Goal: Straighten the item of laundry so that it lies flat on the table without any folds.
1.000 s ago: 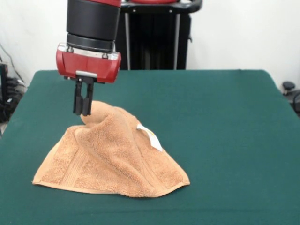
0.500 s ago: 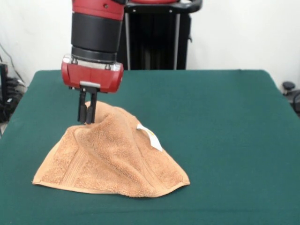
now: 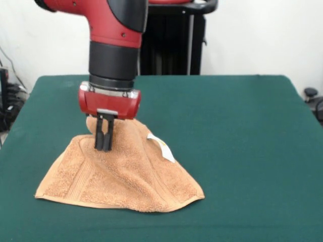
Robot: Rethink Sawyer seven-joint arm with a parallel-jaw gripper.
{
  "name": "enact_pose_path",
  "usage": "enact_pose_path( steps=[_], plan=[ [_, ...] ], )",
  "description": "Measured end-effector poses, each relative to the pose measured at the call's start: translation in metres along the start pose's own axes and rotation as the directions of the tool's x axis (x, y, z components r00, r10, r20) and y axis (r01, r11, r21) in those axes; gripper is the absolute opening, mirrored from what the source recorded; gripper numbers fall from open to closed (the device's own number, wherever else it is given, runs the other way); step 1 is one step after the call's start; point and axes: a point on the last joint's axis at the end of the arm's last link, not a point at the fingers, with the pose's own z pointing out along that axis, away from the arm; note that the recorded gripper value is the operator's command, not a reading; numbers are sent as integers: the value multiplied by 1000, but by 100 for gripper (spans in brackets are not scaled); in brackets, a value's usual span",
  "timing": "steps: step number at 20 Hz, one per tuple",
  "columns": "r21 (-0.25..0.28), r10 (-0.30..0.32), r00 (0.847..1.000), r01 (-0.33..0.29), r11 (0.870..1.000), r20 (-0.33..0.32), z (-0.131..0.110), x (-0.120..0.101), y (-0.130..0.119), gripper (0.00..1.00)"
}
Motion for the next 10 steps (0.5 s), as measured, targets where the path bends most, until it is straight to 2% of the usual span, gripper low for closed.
enact_pose_path(
  steps=[10],
  plan=[
    [-30,0,999,-1,1000,-33,20,18,51,0]
  ],
)
